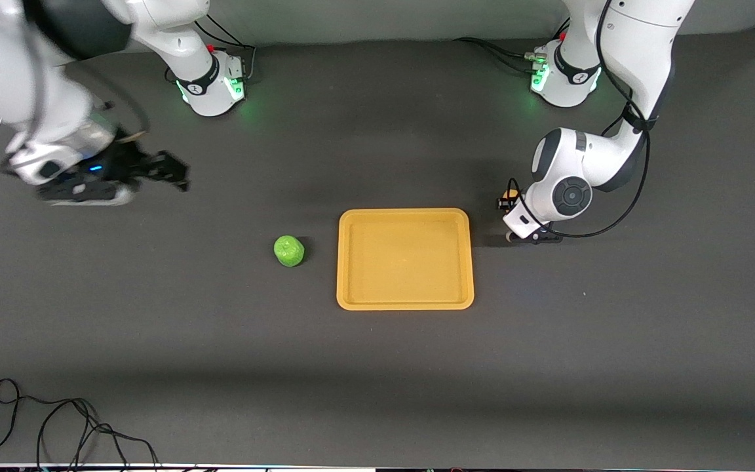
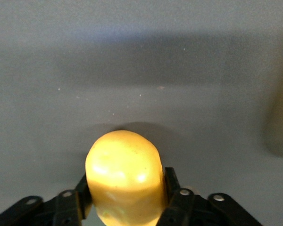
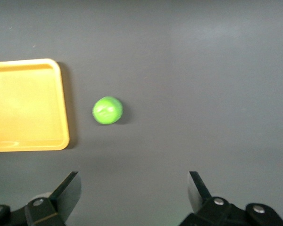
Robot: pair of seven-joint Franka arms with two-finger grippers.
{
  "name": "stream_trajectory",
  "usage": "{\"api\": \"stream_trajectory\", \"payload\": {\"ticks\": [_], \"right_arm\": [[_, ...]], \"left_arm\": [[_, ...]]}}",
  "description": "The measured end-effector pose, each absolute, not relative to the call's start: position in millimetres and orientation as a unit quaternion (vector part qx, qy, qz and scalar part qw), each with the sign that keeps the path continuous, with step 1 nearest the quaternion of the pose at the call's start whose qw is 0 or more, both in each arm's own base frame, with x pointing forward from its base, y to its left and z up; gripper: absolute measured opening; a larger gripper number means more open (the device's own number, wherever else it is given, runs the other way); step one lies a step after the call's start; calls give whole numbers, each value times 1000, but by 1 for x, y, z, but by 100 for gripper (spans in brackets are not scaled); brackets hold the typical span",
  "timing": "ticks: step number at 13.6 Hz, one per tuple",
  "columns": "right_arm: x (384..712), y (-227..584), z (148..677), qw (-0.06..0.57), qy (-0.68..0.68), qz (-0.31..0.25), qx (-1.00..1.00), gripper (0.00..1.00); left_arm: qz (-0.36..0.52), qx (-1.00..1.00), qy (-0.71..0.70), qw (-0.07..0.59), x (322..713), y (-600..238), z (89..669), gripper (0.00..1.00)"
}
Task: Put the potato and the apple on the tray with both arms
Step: 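Grasp the yellow potato with the left gripper and lift it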
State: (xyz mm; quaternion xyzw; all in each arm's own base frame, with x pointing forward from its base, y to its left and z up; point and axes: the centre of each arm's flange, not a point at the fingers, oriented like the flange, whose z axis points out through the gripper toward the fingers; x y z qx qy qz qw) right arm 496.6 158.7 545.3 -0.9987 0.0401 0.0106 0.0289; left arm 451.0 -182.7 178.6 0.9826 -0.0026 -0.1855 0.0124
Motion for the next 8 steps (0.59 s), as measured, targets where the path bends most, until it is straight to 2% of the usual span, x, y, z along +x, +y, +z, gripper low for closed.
{"api": "stream_trajectory", "payload": {"ticks": [3, 6, 8], "right_arm": [[470, 216, 531, 30, 38, 7, -999, 100], [466, 221, 517, 28, 39, 12, -999, 100], [466, 221, 512, 29, 39, 10, -999, 100]], "left_arm": [[-155, 987, 29, 26, 489, -191, 223, 62], [-93, 993, 53, 55, 550, -235, 298, 62], [-76, 994, 38, 68, 573, -281, 305, 61]]}}
